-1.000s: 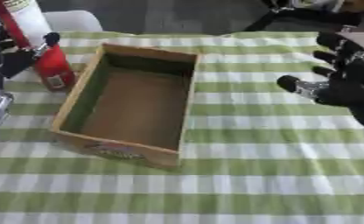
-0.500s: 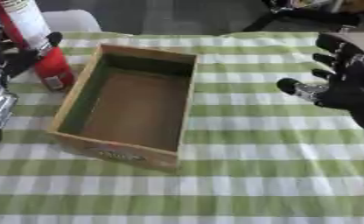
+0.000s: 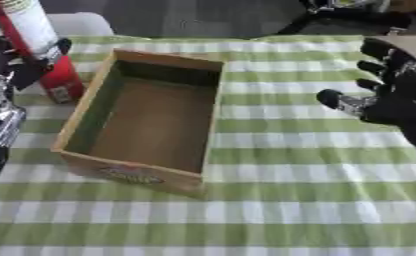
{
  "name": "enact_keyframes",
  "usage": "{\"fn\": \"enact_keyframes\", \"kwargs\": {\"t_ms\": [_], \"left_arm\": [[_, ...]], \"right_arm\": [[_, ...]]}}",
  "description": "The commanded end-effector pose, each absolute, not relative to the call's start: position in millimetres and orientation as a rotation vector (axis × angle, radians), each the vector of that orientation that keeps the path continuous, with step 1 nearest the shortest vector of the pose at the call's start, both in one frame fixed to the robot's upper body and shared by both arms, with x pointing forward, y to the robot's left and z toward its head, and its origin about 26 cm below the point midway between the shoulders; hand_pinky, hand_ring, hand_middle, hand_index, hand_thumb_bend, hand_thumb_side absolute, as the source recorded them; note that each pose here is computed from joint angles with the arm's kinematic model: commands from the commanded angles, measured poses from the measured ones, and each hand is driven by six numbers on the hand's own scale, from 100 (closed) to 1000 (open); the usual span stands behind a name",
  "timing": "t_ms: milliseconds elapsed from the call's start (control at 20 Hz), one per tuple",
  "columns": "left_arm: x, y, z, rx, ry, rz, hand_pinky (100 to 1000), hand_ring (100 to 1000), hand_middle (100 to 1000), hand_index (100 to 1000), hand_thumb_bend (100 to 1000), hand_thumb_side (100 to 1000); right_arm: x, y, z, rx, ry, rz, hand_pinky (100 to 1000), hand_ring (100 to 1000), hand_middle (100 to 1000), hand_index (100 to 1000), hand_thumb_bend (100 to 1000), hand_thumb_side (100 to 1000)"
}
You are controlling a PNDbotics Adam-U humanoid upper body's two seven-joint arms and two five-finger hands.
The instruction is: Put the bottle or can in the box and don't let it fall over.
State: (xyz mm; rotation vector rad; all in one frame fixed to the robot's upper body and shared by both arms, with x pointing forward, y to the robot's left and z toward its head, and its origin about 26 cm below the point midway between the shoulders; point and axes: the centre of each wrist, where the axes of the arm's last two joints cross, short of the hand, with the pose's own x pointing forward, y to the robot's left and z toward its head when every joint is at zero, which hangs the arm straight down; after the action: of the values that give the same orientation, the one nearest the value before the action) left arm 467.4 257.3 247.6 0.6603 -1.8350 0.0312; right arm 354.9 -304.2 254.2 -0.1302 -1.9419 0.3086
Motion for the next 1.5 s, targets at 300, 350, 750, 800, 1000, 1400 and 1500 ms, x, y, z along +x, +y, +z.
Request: {"fn": "enact_keyframes", "kwargs": {"t_ms": [300, 350, 750, 800, 1000, 1400, 1500], "left_arm": [[465, 255, 264, 0.558, -1.869, 0.153, 827, 787, 666, 584, 100, 326], [464, 254, 265, 0.532, -1.872, 0.155, 829, 787, 667, 582, 100, 347], [456, 249, 276, 0.488, -1.905, 0.166, 802, 758, 637, 545, 100, 542], [455, 249, 277, 0.492, -1.911, 0.164, 795, 755, 633, 539, 100, 551], [446, 243, 289, 0.501, -1.97, 0.152, 789, 750, 626, 535, 100, 582], [411, 220, 322, 0.458, -2.115, 0.045, 790, 744, 619, 525, 100, 630], [398, 210, 328, 0.431, -2.141, -0.015, 792, 744, 619, 521, 100, 627]], "right_arm": [[353, -308, 262, -0.152, -1.96, 0.319, 952, 1000, 987, 964, 672, 100], [353, -309, 262, -0.152, -1.959, 0.318, 952, 1000, 987, 964, 672, 100], [354, -309, 260, -0.149, -1.951, 0.316, 952, 1000, 986, 963, 671, 100], [354, -309, 260, -0.149, -1.951, 0.315, 952, 1000, 986, 963, 671, 100], [354, -310, 259, -0.151, -1.949, 0.31, 953, 1000, 986, 963, 669, 100], [354, -310, 261, -0.16, -1.952, 0.315, 956, 1000, 993, 965, 662, 100], [354, -310, 261, -0.165, -1.952, 0.317, 957, 1000, 994, 967, 663, 100]]}}
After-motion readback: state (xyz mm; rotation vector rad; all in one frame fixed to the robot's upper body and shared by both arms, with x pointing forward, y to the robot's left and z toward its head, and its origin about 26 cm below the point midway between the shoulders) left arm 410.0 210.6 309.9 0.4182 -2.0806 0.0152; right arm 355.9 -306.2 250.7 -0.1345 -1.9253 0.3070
